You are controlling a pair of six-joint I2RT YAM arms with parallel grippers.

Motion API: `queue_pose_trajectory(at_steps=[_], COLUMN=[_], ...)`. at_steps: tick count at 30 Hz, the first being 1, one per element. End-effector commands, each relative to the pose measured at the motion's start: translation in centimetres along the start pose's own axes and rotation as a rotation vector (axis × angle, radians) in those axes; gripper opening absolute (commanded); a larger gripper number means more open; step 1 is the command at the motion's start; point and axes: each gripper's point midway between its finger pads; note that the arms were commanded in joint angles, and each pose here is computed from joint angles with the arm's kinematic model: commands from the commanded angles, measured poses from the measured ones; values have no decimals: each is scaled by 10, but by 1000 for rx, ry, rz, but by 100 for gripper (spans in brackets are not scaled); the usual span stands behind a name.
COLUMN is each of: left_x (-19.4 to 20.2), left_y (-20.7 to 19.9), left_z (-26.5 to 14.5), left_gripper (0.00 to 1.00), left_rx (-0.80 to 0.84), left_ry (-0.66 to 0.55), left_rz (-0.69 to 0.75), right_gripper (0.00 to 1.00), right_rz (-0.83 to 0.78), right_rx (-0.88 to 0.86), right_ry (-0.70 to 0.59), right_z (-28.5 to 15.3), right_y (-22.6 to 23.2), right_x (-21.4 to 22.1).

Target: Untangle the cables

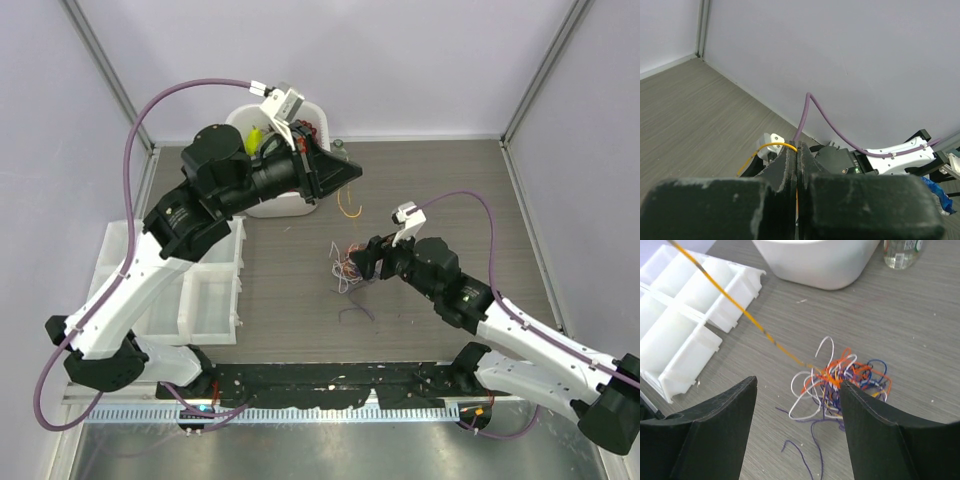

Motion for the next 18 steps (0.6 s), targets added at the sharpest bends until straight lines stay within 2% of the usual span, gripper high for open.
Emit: queue_pose_trajectory(at_steps=[1,5,7,9,13,15,18], left_x=[-20,-28,-40,-68,-130,-160,-189], left_y=[-15,-26,-32,-51,-82,-98,-114], left_z=[8,8,5,-9,-53,-82,-123], left_gripper=[0,0,0,0,0,0,0], left_rx=[80,123,142,178,188,195,202], left_ry=[-72,-93,-116,-169,-286,-370,-484], left_rz=[0,-12,-11,12,80,115,151], right_gripper=[72,71,65,57,44,40,37], right_rz=[-3,15,33,74,150,163,242], right_rx=[-52,-23,-5,13,123,214,273], right_ry=[-160,-208,-218,-237,-214,-155,-99], right_z=[4,16,26,41,73,88,102], right_y=[21,20,18,13,-22,-50,-88], right_x=[-56,-71,-72,-63,-6,37,64])
Point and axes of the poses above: each gripper's point midway between its finger pads, its own z axis out along the fingers, its own y axis along the line the jaws close on, x = y × z, and after that the axes turned 2 degrees about z, right-handed
